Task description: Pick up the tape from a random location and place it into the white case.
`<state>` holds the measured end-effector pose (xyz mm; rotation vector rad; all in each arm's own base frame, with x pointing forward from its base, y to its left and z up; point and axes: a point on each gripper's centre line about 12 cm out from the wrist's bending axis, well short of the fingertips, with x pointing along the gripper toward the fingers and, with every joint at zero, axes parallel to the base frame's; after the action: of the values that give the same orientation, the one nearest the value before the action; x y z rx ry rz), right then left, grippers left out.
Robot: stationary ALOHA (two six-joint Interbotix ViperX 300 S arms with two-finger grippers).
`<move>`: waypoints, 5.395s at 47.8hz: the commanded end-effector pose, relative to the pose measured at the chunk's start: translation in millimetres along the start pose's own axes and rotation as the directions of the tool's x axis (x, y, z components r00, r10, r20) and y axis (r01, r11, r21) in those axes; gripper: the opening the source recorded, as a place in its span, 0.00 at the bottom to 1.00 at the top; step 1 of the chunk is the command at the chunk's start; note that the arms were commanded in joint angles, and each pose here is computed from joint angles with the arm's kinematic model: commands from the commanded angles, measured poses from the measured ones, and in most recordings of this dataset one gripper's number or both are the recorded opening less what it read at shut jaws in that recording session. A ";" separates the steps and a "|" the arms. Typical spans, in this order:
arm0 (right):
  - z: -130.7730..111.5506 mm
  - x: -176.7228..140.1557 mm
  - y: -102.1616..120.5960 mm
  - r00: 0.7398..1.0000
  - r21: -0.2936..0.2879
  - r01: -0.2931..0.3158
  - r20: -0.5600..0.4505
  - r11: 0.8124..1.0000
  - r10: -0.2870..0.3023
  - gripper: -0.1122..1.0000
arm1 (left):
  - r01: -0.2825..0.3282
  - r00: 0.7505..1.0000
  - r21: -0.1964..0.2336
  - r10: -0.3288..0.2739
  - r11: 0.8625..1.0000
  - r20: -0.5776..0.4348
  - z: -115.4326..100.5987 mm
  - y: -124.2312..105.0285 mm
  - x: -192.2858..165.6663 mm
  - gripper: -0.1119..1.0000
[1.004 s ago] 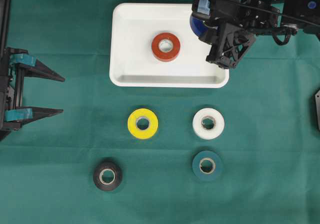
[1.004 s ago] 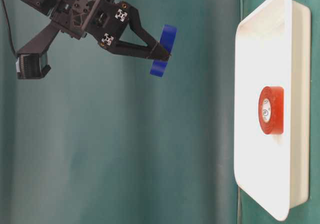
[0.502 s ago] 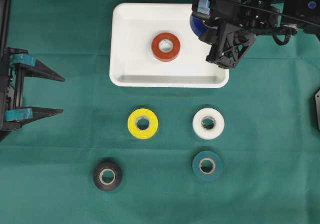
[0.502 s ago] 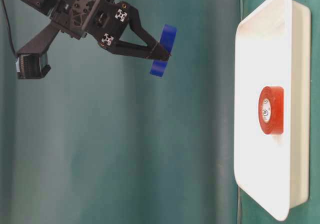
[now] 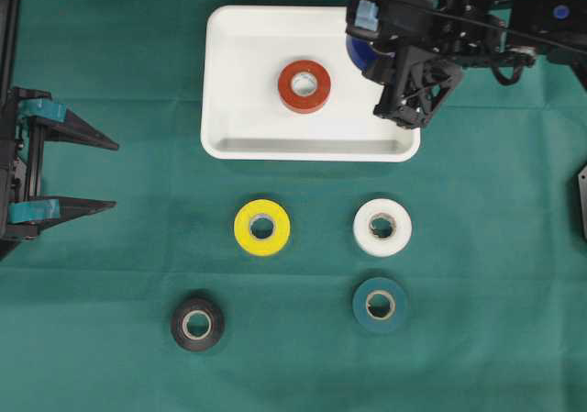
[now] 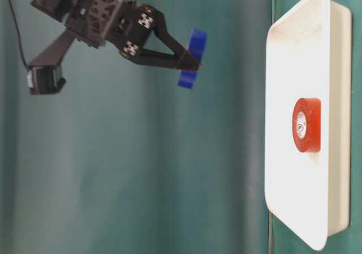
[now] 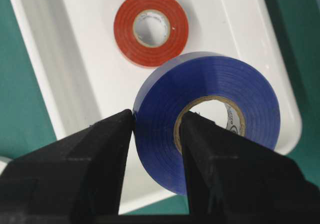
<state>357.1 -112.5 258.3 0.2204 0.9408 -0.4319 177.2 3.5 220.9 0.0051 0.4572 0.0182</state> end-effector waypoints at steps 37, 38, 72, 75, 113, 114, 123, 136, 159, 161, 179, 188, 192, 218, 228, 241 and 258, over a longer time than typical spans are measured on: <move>-41.3 95.3 8.9 0.997 0.024 -0.022 -0.075 0.999 0.024 0.40 | -0.002 1.000 -0.004 0.002 1.000 0.012 4.6 0.5 0.5 0.97; -42.4 96.5 8.9 0.997 0.023 -0.022 -0.078 0.999 0.024 0.40 | -0.002 1.000 -0.004 0.002 1.000 0.012 5.0 0.5 0.4 0.97; -58.2 116.6 9.2 0.992 0.019 -0.017 -0.125 1.000 0.019 0.40 | -0.002 1.000 -0.006 0.002 1.000 0.014 5.2 0.5 0.4 0.97; -58.2 116.6 9.2 0.992 0.020 -0.018 -0.126 1.000 0.020 0.40 | -0.002 1.000 -0.006 0.002 1.000 0.014 5.2 0.5 0.4 0.97; -49.4 98.0 5.7 0.991 0.014 0.007 -0.133 1.000 -0.005 0.90 | -0.002 1.000 -0.006 0.002 1.000 0.012 5.0 0.5 0.4 0.97; -47.4 94.7 5.4 0.992 0.014 0.007 -0.126 1.000 -0.005 0.89 | -0.002 1.000 -0.006 0.002 1.000 0.012 5.0 0.5 0.4 0.97; -26.7 54.7 1.3 0.997 0.014 0.021 -0.077 1.000 -0.020 0.90 | -0.002 1.000 -0.006 0.002 1.000 0.012 5.0 0.5 0.4 0.97; -6.4 1.9 -6.6 0.999 0.010 0.052 -0.015 0.999 -0.052 0.90 | -0.002 1.000 -0.007 0.002 1.000 0.006 4.3 0.5 0.6 0.97; -2.1 -13.6 0.9 0.999 -0.004 0.035 0.027 0.999 -0.035 0.89 | -0.002 1.000 -0.007 0.002 1.000 0.000 3.1 0.5 0.7 0.97; -2.7 -14.1 5.2 0.999 -0.014 0.029 0.027 0.999 -0.028 0.89 | -0.002 1.000 -0.009 0.002 1.000 0.000 3.1 0.5 0.7 0.97; -23.3 -27.0 83.7 0.994 -0.150 -0.102 0.017 0.983 0.106 0.89 | -0.002 1.000 -0.007 0.002 1.000 0.002 3.3 0.5 0.5 0.97; -28.5 -30.2 94.5 0.992 -0.180 -0.121 0.014 0.976 0.126 0.89 | -0.002 1.000 -0.009 0.002 1.000 0.002 3.8 0.5 0.6 0.97; -27.6 -34.1 93.5 0.992 -0.186 -0.122 0.021 0.975 0.128 0.89 | -0.002 1.000 -0.009 0.002 1.000 0.003 3.9 0.5 0.4 0.97; -68.9 -114.7 52.9 0.958 -0.170 -0.175 0.197 0.970 0.207 0.89 | -0.002 1.000 -0.009 0.003 1.000 0.018 6.2 0.6 -1.3 0.97; -91.9 -137.6 36.6 0.919 -0.175 -0.207 0.303 0.963 0.252 0.89 | -0.002 1.000 -0.009 0.003 1.000 0.020 5.9 0.6 -1.4 0.97; -124.7 -138.2 22.8 0.885 -0.195 -0.222 0.370 0.955 0.281 0.89 | -0.002 1.000 -0.009 0.003 1.000 0.023 6.3 0.6 -1.7 0.97; -163.0 -105.4 23.0 0.840 -0.233 -0.272 0.415 0.934 0.348 0.89 | -0.002 1.000 -0.009 0.003 1.000 0.023 6.3 0.6 -1.4 0.97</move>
<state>192.5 -5.6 252.0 0.1099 0.4882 -0.1011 176.2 3.8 222.4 0.0003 0.4495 0.0208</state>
